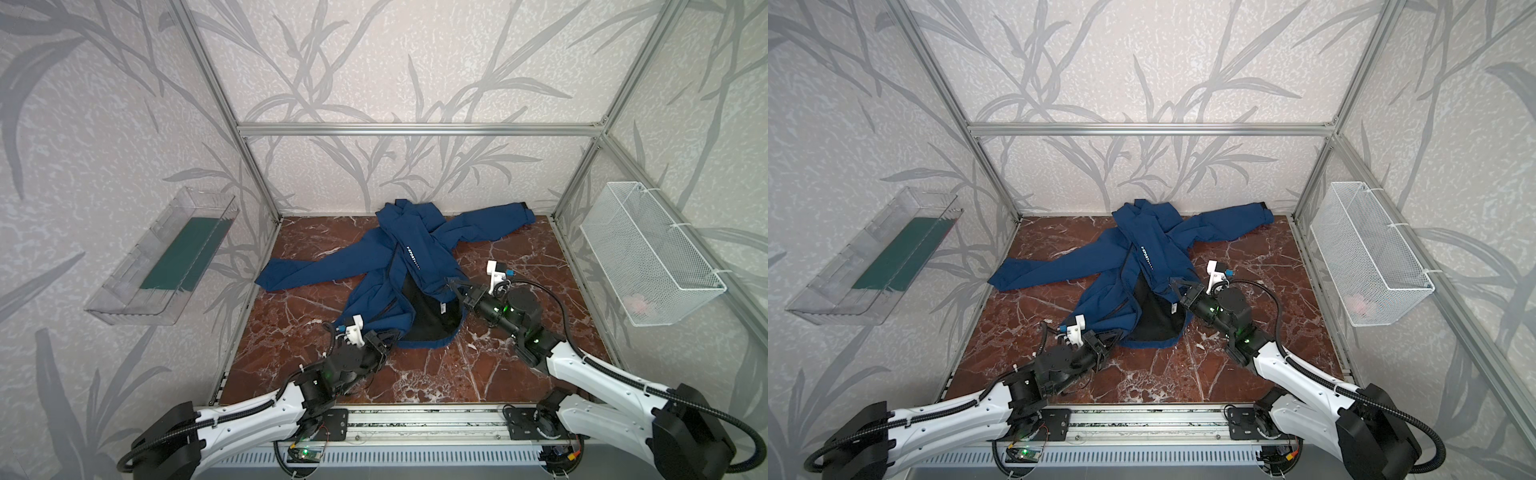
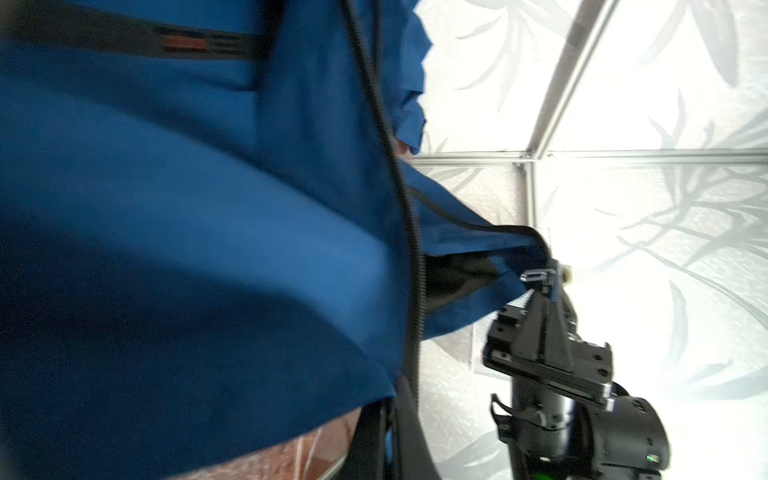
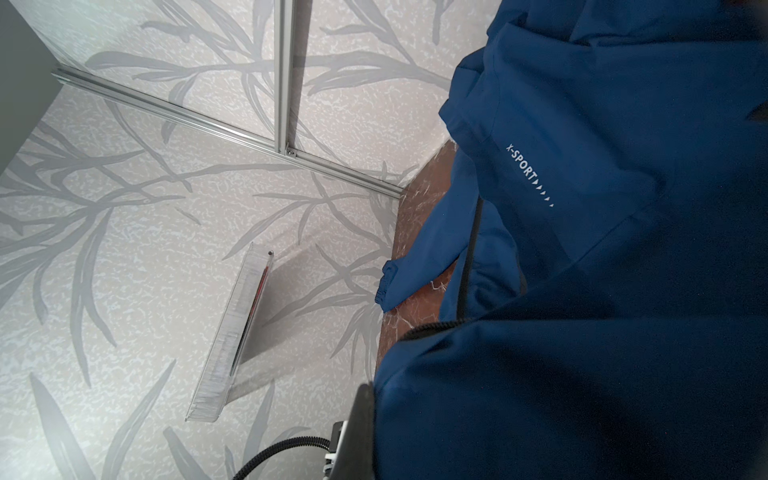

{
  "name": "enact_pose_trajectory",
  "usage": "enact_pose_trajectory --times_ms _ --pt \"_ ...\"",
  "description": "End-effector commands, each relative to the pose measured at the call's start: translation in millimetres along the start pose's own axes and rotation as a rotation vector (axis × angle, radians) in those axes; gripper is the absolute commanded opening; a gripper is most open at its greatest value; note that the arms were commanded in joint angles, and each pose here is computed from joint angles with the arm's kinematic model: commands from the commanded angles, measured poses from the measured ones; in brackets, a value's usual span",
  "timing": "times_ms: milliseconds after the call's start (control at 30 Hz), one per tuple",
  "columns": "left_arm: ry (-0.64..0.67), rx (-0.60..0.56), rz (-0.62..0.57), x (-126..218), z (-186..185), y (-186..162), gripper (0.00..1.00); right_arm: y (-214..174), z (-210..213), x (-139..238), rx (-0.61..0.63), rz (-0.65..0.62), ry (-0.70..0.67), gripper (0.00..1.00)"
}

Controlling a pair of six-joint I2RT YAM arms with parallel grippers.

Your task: Zip up the jacket

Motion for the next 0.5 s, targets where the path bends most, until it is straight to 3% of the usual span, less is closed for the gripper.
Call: enact_pose_trajectory --times_ms 0,267,467 --pt "-0.196 -0.179 -0.039 2 -74 10 0.00 12 57 7 0.056 -0.041 0.201 0.00" --pt "-0.417 -0.575 -0.280 11 -203 42 0.00 26 127 14 0.111 -0.084 0.426 0.00" --pt "-0.504 -0.715 -0.440 5 -251 53 0.00 34 169 21 0.161 -0.108 0.539 0.00"
Point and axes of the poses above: each gripper's point midway between its finger pads, its own x axis back along the fingers, its own z axis along the line the jaws close on, y = z × x, the point moved 3 cm from there along x, back along the fingers, and after that the axes turned 7 degrees about -x, right-handed, at the moved point
